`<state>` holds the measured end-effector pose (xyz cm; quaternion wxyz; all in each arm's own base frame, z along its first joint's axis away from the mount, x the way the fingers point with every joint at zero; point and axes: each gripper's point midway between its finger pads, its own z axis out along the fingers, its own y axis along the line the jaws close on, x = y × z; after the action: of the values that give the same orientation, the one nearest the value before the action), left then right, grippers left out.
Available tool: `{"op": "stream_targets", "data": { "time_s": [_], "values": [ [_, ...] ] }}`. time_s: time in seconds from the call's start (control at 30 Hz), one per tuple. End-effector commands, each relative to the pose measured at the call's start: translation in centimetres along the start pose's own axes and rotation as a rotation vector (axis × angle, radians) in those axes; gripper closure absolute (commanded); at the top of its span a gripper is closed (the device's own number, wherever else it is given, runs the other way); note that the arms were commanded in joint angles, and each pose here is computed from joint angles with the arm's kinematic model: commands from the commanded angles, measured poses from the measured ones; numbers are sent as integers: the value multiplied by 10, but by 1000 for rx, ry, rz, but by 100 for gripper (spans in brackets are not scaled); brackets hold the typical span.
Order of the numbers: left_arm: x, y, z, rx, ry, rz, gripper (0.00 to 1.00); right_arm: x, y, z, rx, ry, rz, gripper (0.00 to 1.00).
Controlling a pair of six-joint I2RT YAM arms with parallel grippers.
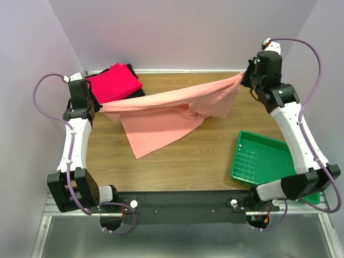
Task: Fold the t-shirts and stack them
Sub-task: Flatten the tshirt out
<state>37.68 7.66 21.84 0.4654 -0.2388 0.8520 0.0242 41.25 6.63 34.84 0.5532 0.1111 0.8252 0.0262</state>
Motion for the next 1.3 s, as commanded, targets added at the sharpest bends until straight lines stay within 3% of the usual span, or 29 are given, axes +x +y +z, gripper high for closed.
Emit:
{"op": "stream_targets", "data": {
  "time_s": [0.0,0.1,0.23,0.27,0.33,0.37,0.4,0.43,0.5,0.63,0.67,0.87,1.0,1.27],
  "values": [
    [-7,16,-11,-59,-56,-16,100,1,-4,-6,-4,-22,0,100],
    [2,13,-7,-37,-40,-14,100,13,-7,8,20,-2,-7,100],
    [19,3,13,24,3,-16,100,55,7,65,17,129,-55,100],
    [28,3,23,21,31,-9,100,84,9,95,32,204,-80,100],
    [39,3,41,23,68,-1,100,86,19,120,20,217,-95,98],
    [41,3,45,24,76,7,100,93,22,135,22,236,-104,92],
    [44,2,50,26,86,22,100,115,24,154,22,287,-125,62],
    [45,-1,56,41,95,32,100,116,34,157,-25,301,-113,41],
    [43,-4,60,62,100,57,100,120,44,150,-88,322,-99,22],
    [46,-6,61,82,104,72,100,159,43,121,-151,430,-68,21],
    [46,-6,60,83,101,73,100,190,31,112,-135,501,-74,24],
    [57,-9,57,112,124,74,100,233,9,67,-109,593,-24,32],
    [61,-9,56,113,141,68,100,251,-6,70,-44,623,-44,45],
    [61,-5,53,96,139,71,100,285,-19,86,-3,690,-105,53]
  ]
}}
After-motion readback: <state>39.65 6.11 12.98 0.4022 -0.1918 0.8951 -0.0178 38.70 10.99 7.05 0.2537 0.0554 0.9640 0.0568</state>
